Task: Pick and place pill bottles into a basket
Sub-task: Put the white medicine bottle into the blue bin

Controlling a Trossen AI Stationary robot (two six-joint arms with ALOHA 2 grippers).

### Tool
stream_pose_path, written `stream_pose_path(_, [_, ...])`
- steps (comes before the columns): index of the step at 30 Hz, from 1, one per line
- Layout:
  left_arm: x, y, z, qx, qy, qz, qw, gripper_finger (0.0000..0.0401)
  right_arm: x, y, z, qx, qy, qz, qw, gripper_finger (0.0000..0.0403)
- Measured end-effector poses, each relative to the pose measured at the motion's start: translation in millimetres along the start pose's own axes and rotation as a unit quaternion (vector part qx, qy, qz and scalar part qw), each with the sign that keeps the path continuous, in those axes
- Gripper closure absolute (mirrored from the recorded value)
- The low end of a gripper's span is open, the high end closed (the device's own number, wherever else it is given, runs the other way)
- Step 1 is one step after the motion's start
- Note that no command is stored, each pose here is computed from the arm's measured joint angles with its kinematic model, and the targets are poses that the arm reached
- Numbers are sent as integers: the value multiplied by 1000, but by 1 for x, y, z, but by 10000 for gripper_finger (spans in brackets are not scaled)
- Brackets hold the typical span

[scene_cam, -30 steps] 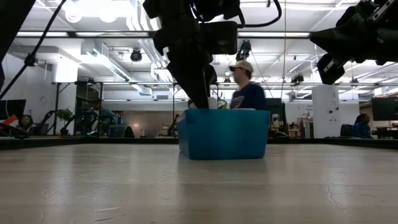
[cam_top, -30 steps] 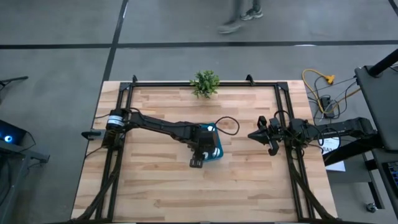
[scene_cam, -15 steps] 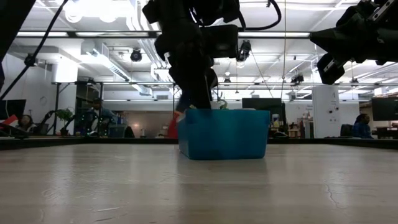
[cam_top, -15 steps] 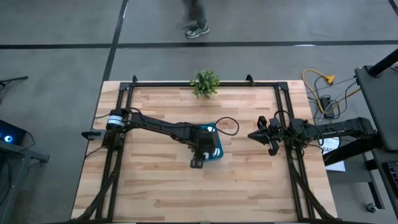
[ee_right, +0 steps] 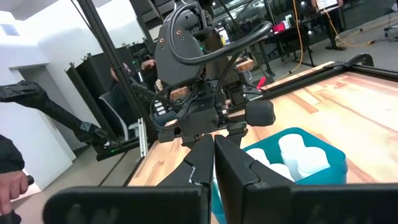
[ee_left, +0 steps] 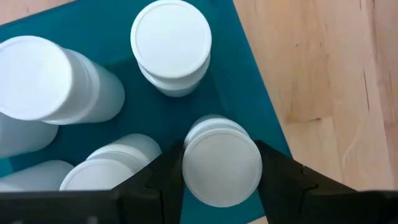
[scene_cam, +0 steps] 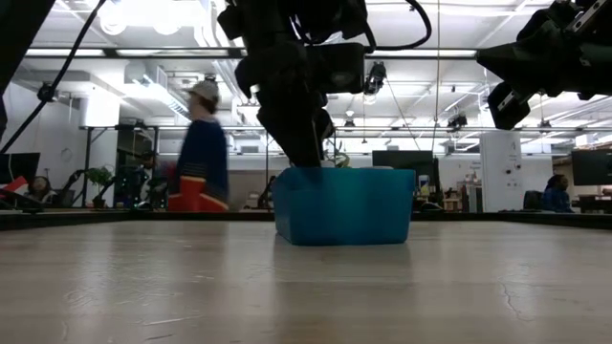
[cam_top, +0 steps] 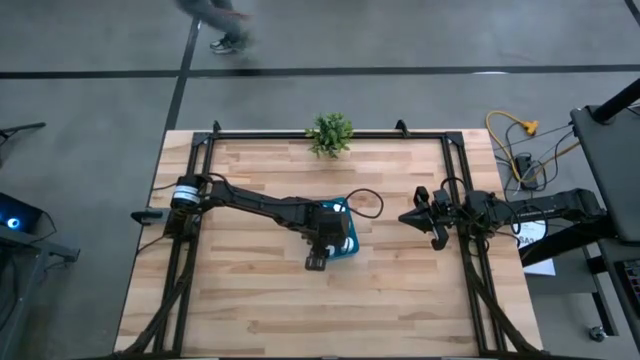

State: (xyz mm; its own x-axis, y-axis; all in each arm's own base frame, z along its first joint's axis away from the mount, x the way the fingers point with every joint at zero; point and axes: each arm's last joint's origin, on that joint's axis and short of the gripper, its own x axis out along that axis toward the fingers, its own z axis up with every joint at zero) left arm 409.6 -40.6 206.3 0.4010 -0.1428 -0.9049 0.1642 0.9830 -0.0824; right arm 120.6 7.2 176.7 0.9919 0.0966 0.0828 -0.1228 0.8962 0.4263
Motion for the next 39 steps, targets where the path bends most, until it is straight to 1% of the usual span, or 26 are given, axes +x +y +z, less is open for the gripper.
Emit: stream_pose_path(39, [0, 1, 1, -1, -4, 1, 1000, 251, 0, 0, 0, 3, 0, 0, 1000, 394])
